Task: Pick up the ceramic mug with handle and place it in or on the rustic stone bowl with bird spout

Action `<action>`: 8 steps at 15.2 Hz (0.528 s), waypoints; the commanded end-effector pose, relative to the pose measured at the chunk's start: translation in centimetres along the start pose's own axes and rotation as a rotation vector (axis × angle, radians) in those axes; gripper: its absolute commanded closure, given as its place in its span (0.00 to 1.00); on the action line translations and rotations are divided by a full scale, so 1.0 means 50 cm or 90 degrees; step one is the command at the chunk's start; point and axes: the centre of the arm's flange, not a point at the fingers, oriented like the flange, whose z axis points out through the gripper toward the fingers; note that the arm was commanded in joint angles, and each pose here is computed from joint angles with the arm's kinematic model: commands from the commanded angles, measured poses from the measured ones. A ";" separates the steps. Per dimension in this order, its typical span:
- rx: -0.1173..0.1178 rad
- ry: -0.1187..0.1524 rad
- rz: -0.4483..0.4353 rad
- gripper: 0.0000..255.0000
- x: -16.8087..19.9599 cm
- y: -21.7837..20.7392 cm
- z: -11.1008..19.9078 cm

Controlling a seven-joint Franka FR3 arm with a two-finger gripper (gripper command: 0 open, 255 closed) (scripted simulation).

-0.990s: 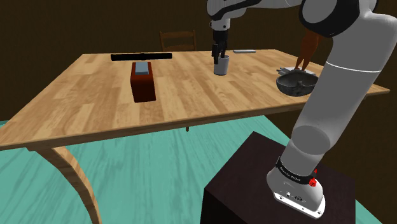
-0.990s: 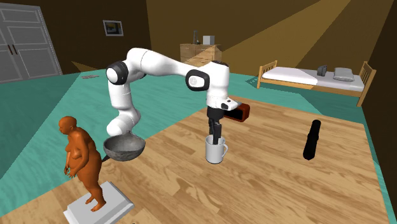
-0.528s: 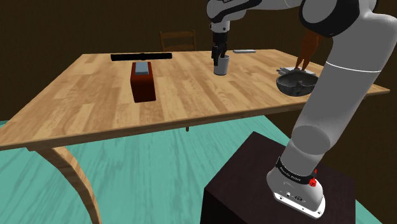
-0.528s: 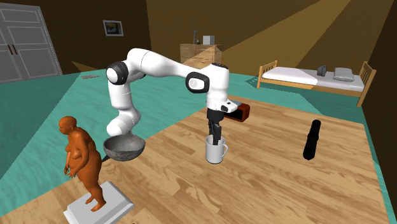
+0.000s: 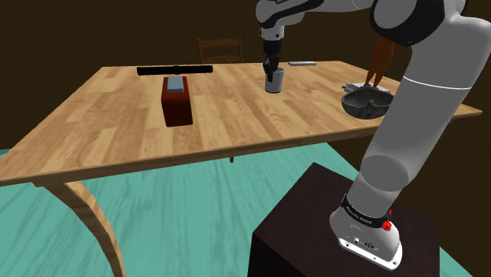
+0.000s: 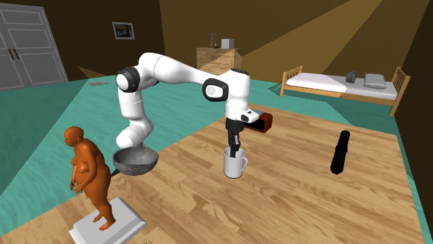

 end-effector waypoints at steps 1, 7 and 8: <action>0.000 0.000 0.000 1.00 0.000 0.000 0.000; 0.000 0.000 0.000 1.00 -0.002 0.003 -0.042; 0.000 0.000 0.000 1.00 -0.003 0.004 -0.053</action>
